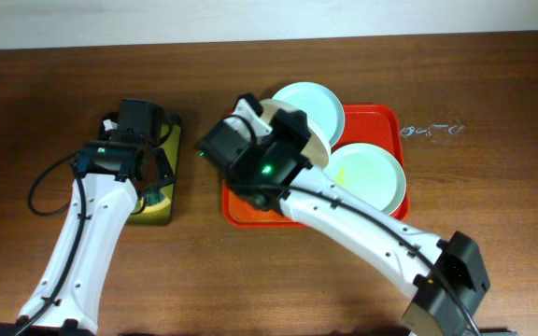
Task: Clean dirty plates on tray and stack at the side
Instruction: 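Lift the white plate with the right gripper and set it right of the tray, then grip the light blue plate rim with the right gripper, then scrub the light blue plate with the sponge in the left gripper, then carry the light blue plate with the right gripper onto the white plate, then grip the pale green plate rim with the right gripper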
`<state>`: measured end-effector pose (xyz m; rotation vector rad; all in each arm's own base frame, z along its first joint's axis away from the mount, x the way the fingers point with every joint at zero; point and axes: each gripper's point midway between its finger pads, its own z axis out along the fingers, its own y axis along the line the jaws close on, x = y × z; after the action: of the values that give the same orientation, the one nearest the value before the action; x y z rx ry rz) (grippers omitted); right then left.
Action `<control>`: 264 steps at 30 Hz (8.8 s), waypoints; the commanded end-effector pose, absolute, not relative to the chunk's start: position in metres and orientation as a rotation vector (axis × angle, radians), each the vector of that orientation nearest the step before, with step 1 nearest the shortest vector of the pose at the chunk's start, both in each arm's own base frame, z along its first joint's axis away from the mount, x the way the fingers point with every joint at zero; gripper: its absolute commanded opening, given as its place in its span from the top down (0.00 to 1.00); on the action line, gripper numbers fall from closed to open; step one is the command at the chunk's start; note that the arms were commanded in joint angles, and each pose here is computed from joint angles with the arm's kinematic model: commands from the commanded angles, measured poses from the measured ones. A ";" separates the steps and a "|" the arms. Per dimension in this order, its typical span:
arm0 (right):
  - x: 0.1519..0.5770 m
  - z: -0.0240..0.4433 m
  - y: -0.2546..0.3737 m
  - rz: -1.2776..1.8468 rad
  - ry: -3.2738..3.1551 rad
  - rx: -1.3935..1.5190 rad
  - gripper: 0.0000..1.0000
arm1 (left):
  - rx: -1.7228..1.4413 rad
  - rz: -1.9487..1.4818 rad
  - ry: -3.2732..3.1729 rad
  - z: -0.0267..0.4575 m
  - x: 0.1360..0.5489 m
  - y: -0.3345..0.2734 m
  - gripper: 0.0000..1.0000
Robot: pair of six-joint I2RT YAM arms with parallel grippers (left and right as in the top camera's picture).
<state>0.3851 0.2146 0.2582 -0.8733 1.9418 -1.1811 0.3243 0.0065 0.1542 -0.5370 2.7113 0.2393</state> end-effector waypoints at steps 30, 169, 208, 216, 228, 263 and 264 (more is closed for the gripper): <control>0.412 0.104 -0.194 0.251 2.634 0.679 0.96 | -0.572 0.223 2.693 0.154 0.322 0.011 1.00; 0.482 0.166 0.139 -0.196 2.711 -0.531 0.96 | -0.334 -0.119 2.445 0.178 0.408 -0.062 1.00; 0.396 0.065 -0.231 0.419 2.741 0.918 0.96 | -0.748 0.020 2.546 0.154 0.368 0.059 1.00; 0.411 0.057 -0.204 0.302 2.787 0.971 0.73 | -0.748 0.020 2.549 0.154 0.367 0.059 1.00; 0.442 0.179 -0.102 0.424 2.802 0.432 0.62 | -0.748 0.020 2.550 0.153 0.367 0.059 1.00; 0.371 0.014 0.064 0.218 3.244 -0.060 0.01 | -0.699 -0.074 2.564 0.147 0.372 0.040 1.00; 0.364 0.008 0.061 0.201 3.265 -0.057 0.02 | -0.657 -0.094 2.571 0.147 0.374 0.032 1.00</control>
<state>0.3755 0.0667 0.0165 -0.1204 3.2219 0.2470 0.3728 0.0487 0.1489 -0.7345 2.5525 -0.0424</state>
